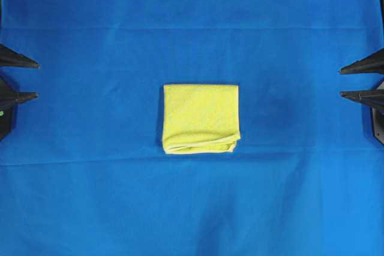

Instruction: Fold a vertical towel.

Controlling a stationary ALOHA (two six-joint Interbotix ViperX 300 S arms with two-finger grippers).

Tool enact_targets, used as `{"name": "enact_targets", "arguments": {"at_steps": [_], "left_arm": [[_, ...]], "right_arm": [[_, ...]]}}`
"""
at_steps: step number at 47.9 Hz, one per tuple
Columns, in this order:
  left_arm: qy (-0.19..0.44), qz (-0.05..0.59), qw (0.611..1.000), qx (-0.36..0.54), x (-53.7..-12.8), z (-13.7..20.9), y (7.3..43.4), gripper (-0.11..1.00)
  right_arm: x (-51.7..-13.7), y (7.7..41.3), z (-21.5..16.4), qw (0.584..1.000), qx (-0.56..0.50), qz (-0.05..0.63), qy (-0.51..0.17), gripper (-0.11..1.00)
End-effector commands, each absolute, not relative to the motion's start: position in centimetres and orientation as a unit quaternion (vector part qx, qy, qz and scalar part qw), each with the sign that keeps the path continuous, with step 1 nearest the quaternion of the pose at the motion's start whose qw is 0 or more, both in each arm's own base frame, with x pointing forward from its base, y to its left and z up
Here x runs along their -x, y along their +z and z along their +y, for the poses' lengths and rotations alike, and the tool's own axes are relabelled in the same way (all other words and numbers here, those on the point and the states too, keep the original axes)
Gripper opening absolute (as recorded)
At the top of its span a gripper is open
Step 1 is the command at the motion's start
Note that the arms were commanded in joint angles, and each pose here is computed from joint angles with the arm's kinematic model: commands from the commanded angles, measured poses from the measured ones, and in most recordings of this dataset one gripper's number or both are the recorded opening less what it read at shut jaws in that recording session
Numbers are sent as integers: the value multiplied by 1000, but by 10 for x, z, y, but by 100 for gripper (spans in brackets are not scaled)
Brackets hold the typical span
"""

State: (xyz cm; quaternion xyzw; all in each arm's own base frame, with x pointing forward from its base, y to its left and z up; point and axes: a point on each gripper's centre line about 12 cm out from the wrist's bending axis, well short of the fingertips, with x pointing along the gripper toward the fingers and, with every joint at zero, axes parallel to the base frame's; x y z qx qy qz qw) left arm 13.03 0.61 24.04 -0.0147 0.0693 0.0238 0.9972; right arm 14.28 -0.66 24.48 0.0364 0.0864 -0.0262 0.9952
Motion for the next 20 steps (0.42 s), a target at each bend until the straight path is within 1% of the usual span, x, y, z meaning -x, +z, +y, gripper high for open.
{"name": "enact_targets", "arguments": {"at_steps": [1,20], "left_arm": [[26,65,997,15,-131,7,244,63],[26,65,997,16,-131,7,244,63]], "right_arm": [[-144,249,-7,995,-38,83,-28,55],[-145,249,-7,995,-38,83,-27,55]]}}
